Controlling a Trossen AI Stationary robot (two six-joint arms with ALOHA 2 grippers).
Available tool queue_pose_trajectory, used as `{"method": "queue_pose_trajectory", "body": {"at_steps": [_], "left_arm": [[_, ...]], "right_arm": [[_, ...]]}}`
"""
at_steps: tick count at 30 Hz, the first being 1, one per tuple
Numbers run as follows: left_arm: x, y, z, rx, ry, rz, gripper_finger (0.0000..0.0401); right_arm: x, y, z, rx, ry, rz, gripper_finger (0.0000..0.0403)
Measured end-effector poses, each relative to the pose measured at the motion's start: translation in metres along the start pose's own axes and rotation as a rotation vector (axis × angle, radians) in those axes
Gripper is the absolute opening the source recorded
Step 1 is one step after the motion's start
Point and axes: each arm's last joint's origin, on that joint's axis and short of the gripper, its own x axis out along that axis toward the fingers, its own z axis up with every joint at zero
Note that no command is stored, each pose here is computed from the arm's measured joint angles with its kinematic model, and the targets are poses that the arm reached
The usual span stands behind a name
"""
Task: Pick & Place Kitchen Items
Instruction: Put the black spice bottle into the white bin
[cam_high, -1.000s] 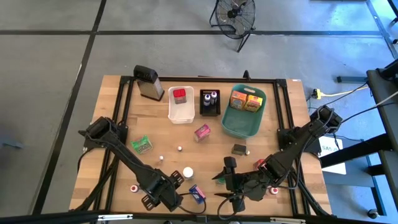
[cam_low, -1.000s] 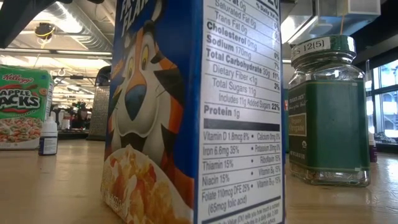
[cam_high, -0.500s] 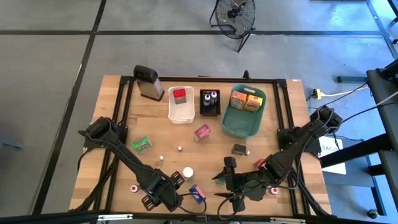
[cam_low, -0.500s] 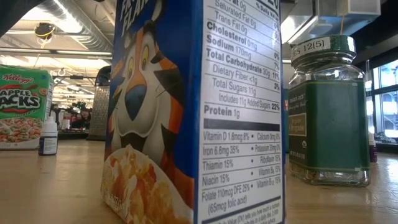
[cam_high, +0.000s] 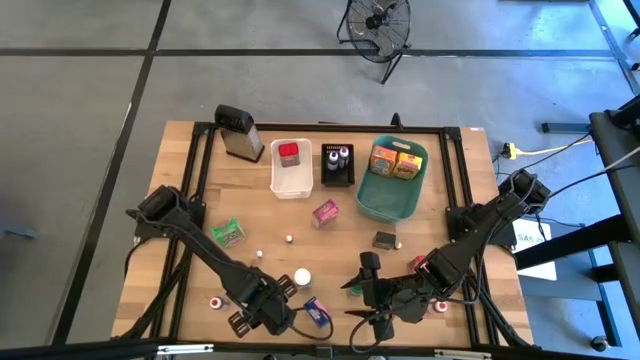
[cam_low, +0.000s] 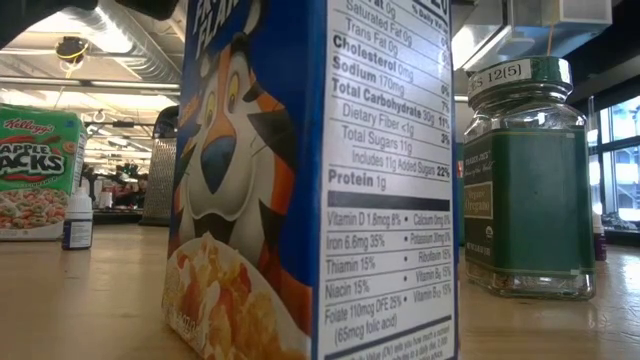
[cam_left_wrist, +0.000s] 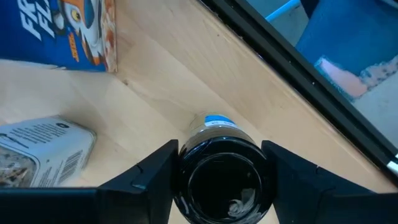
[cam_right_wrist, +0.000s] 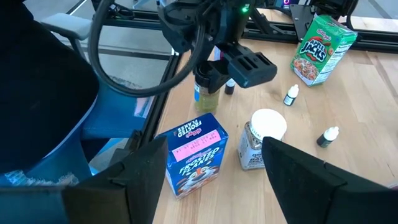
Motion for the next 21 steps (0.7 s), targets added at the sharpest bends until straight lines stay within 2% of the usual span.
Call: {"method": "queue_pose_trajectory", "body": {"at_steps": [9,17,21], "left_arm": [[-0.016,-0.007,0.0,-0.001,0.006,0.053,0.0202],[-0.069,-0.023,0.013,0.018,0.048,0.207,0.0202],[-0.106,-0.025,0.021,0.002,-0.011,0.259,0.0202]], "right_arm": [[0.0,0.0,0.0,-0.001,0.002,-0.001,0.0264],[0.0,0.0,0.0,0.001,-0.001,-0.008,0.0264],[0.0,0.0,0.0,0.0,-0.001,-0.008,0.0264]]}}
